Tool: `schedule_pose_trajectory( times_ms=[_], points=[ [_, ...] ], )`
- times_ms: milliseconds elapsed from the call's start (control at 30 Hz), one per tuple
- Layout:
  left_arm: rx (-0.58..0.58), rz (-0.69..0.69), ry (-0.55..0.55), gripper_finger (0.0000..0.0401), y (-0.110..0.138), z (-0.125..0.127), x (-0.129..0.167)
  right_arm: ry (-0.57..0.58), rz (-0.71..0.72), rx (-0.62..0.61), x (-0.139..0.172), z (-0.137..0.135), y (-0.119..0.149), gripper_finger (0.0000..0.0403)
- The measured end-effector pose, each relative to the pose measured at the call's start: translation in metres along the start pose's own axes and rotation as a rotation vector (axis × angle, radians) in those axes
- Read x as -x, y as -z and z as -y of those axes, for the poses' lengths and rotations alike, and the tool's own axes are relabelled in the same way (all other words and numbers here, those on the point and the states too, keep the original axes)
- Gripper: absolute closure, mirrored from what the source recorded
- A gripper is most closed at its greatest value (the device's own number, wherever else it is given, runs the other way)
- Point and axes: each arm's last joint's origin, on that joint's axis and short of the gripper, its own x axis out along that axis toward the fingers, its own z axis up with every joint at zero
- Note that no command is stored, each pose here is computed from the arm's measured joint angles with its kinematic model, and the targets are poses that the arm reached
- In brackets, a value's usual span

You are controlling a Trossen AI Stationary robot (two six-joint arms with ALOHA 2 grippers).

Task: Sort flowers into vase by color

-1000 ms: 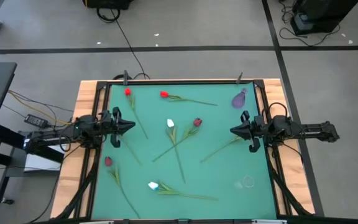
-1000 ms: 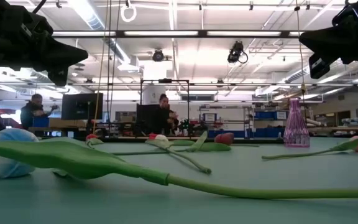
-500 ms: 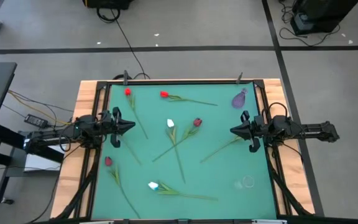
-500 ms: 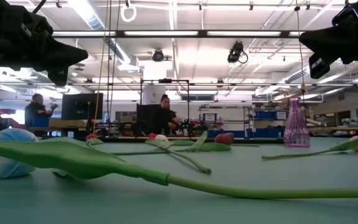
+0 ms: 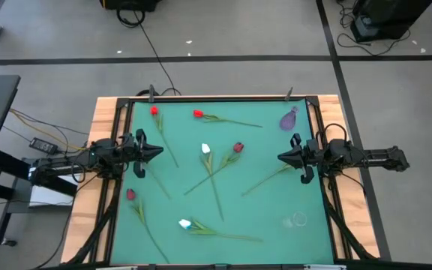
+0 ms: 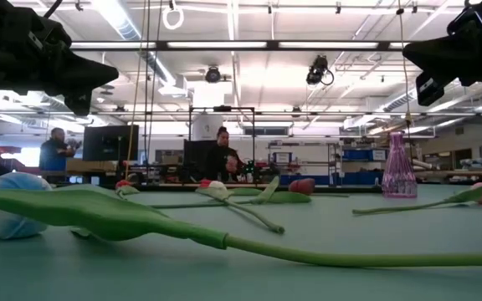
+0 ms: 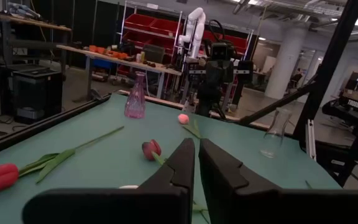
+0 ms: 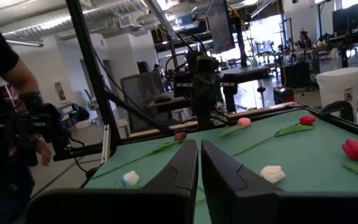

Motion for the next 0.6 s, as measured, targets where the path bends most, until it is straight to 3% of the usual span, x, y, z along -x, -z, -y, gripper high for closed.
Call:
schedule_pose_trajectory(
  times_ms=[333,467,600],
  points=[
    [0.006,0.014,0.003,0.0369,-0.001,0.0,0.0,0.0,0.0,0.009,0.0,0.0,0.0,0.0372],
    [0.082,0.056,0.015,0.0369,-0.005,0.001,0.0,0.033,0.042,0.242,0.0,0.0,-0.004,0.0372],
    [0.125,0.111,0.032,0.0369,-0.011,0.002,0.001,0.026,0.089,0.301,0.0,-0.001,-0.008,0.0372]
  ],
)
